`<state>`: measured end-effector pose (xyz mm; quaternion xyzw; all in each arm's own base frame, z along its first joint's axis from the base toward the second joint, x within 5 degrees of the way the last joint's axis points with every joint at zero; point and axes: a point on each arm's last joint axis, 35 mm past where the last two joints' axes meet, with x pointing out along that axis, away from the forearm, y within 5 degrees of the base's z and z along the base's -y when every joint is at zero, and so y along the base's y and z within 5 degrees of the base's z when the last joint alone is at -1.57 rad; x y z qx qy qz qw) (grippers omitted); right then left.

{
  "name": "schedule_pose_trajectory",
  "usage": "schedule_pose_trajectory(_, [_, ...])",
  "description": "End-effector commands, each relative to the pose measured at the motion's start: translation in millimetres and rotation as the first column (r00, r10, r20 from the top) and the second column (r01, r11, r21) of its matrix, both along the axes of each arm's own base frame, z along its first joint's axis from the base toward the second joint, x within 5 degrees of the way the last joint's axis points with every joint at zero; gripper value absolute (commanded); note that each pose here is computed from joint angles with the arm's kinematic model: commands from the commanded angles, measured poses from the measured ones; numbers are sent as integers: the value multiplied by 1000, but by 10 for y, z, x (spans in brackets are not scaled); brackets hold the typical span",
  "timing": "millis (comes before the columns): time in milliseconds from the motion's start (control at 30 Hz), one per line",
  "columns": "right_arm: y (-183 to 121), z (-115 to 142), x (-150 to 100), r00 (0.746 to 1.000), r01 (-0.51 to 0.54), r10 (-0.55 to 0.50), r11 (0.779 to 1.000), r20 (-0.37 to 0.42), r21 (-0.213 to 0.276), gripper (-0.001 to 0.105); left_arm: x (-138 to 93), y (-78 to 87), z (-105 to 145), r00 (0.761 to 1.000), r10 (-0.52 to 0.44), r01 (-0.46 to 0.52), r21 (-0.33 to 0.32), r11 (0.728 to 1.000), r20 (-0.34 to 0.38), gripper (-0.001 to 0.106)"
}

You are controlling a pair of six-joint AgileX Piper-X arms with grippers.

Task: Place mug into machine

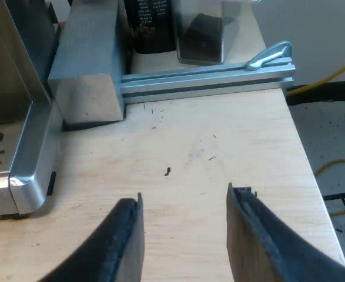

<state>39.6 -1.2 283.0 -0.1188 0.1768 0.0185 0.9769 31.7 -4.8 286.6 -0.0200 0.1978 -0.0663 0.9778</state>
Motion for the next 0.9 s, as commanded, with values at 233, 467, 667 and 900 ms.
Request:
schedule_pose_trajectory(233, [-3,14,18,1000,-4,4,1000,1,-10,38,19,-3,15,1000,-8,8,1,1000,-1,79])
schedule_pose_trajectory(467, [-3,14,18,1000,-4,4,1000,1,-10,38,19,-3,15,1000,-8,8,1,1000,-1,79])
schedule_pose_trajectory(667, [-3,14,18,1000,-4,4,1000,1,-10,38,18,-9,15,1000,-26,26,0,1000,-1,79])
schedule_pose_trajectory(900, [-3,14,18,1000,-4,4,1000,1,-10,38,18,-9,15,1000,-26,26,0,1000,-1,79])
